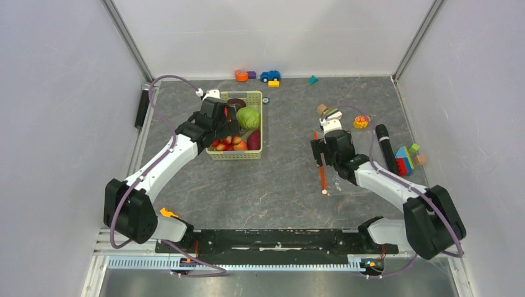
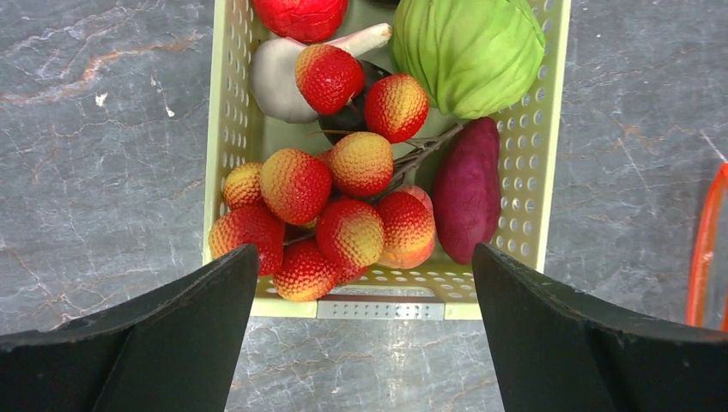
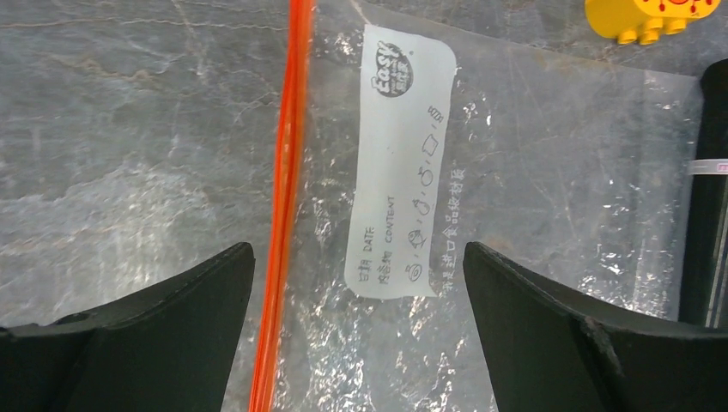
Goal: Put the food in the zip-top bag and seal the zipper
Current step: Pick up the zipper food storage bag at the center of the board, then open the zipper of the food storage bag, then pick up the fake fruit from the bin.
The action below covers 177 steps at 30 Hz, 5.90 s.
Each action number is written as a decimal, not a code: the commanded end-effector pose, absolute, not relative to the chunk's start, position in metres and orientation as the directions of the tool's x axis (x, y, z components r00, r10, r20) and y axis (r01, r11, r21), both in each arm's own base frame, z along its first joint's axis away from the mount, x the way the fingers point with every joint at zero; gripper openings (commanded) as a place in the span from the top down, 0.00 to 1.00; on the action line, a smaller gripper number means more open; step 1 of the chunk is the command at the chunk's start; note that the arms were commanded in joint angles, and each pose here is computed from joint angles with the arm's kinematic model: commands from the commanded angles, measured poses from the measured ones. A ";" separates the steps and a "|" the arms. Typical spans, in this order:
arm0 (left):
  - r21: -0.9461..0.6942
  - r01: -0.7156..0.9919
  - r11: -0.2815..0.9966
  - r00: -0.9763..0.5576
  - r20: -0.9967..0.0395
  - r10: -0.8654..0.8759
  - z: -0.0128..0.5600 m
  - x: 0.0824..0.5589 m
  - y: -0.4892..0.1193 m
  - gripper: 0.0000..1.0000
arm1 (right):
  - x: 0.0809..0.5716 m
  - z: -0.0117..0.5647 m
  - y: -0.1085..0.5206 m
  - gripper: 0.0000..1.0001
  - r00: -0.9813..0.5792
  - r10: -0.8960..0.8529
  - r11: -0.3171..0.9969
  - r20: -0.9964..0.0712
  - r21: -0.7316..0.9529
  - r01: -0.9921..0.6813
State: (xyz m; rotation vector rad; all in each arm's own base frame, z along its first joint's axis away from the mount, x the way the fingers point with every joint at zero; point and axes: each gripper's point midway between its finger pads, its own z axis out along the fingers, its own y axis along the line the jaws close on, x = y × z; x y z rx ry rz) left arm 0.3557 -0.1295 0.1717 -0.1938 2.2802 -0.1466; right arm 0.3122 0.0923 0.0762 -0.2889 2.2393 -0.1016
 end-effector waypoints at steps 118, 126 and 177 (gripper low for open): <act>-0.277 0.223 0.935 -0.731 -0.682 -0.028 0.168 0.318 -0.294 0.98 | 0.314 0.217 0.091 0.98 -0.514 -0.250 0.956 -0.820 -0.294 0.005; -0.272 0.315 0.909 -0.753 -0.654 0.065 0.151 0.325 -0.307 0.98 | 0.307 0.221 0.069 1.00 -0.541 -0.276 0.960 -0.795 -0.253 -0.118; -0.077 -0.045 0.996 -0.742 -0.665 -0.085 0.161 0.389 -0.115 0.00 | 0.331 0.174 0.098 1.00 -0.543 -0.181 0.982 -0.820 -0.123 -0.143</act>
